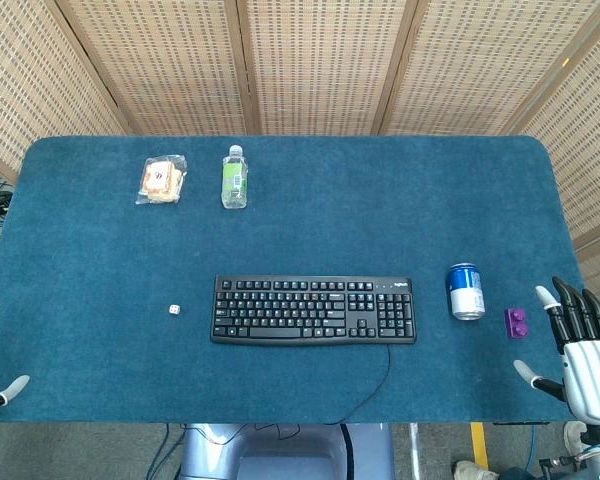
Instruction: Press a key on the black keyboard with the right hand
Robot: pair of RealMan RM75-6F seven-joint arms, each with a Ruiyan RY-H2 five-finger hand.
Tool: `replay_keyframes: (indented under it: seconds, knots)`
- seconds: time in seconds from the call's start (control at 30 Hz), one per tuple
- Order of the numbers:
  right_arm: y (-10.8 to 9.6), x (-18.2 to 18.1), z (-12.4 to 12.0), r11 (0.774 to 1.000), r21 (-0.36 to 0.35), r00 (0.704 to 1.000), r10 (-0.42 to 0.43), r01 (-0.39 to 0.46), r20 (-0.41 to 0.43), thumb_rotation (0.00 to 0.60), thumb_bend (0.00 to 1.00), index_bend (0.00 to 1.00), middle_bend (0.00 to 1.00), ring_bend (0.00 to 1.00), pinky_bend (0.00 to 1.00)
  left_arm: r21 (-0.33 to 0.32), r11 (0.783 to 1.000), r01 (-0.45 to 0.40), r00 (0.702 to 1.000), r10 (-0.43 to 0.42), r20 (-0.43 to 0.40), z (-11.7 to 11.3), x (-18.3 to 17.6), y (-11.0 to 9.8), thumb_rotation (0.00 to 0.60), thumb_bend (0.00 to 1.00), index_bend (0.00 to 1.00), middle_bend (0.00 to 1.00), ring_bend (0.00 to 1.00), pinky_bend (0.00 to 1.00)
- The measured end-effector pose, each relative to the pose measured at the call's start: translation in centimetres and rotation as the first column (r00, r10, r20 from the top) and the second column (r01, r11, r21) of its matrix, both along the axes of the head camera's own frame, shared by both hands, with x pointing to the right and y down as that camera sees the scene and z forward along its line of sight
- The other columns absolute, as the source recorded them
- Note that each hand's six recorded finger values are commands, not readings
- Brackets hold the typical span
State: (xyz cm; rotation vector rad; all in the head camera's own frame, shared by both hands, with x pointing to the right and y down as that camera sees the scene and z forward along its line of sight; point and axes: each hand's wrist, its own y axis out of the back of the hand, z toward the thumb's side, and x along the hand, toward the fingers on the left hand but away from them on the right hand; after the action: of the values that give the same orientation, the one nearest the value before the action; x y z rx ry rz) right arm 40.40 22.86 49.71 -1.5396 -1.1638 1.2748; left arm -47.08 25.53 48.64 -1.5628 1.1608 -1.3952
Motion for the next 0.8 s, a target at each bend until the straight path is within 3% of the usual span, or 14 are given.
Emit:
replay_keyframes:
  seconds: [0.3,0.43,0.47,0.5,0.63,0.7,0.8]
  knots:
    - [0.1,-0.1,0.4,1.0,-0.017,1.0,-0.007,0.007,-0.006,0.6,0.03,0.0,0.0,0.0,0.0,0.001,1.0,-0.002,1.0,0.002,0.004,0.1,0.1,0.0,0.6,0.0,0.0,0.0,0.0,0.0]
    - [-0.1,-0.4,0.8,0.999,-0.039,1.0,-0.018,0.018,0.003,0.6,0.17,0.0,0.0,0.0,0.0,-0.004,1.0,-0.005,1.0,0.005,0.007,0.3,0.2,0.0,0.6,0.0,0.0,0.0,0.0,0.0]
    - [-0.2,-0.6,0.8,0.999,-0.043,1.0,-0.022,0.023,0.011,0.6,0.26,0.0,0.05,0.03,0.03,-0.005,1.0,-0.007,1.0,0.007,0.008,0.3,0.2,-0.1,0.6,0.0,0.0,0.0,0.0,0.0]
    - [-0.4,-0.8,0.9,0.999,-0.045,0.999,-0.029,0.03,0.02,0.6,0.39,0.0,0.14,0.12,0.13,-0.005,1.0,-0.006,1.0,0.006,0.01,0.4,0.2,-0.1,0.6,0.0,0.0,0.0,0.0,0.0]
    - [-1.8,-2.1,1.3,0.995,-0.04,0.996,-0.092,0.092,0.013,0.6,0.93,0.0,0.62,0.69,0.72,-0.004,1.0,-0.001,1.0,0.001,0.005,0.4,0.3,-0.3,0.6,0.0,0.0,0.0,0.0,0.0]
    - [-2.6,-3.0,1.6,0.991,-0.029,0.991,-0.131,0.13,-0.003,0.6,1.0,0.02,0.71,0.8,0.84,0.001,1.0,0.003,1.0,-0.003,0.003,0.4,0.3,-0.4,0.6,0.0,0.0,0.0,0.0,0.0]
    - [-3.4,-4.8,2.6,0.977,-0.051,0.978,-0.208,0.207,-0.013,0.6,1.0,0.06,0.74,0.89,0.94,0.002,1.0,0.008,1.0,-0.008,0.004,0.4,0.3,-0.5,0.6,0.0,0.0,0.0,0.0,0.0]
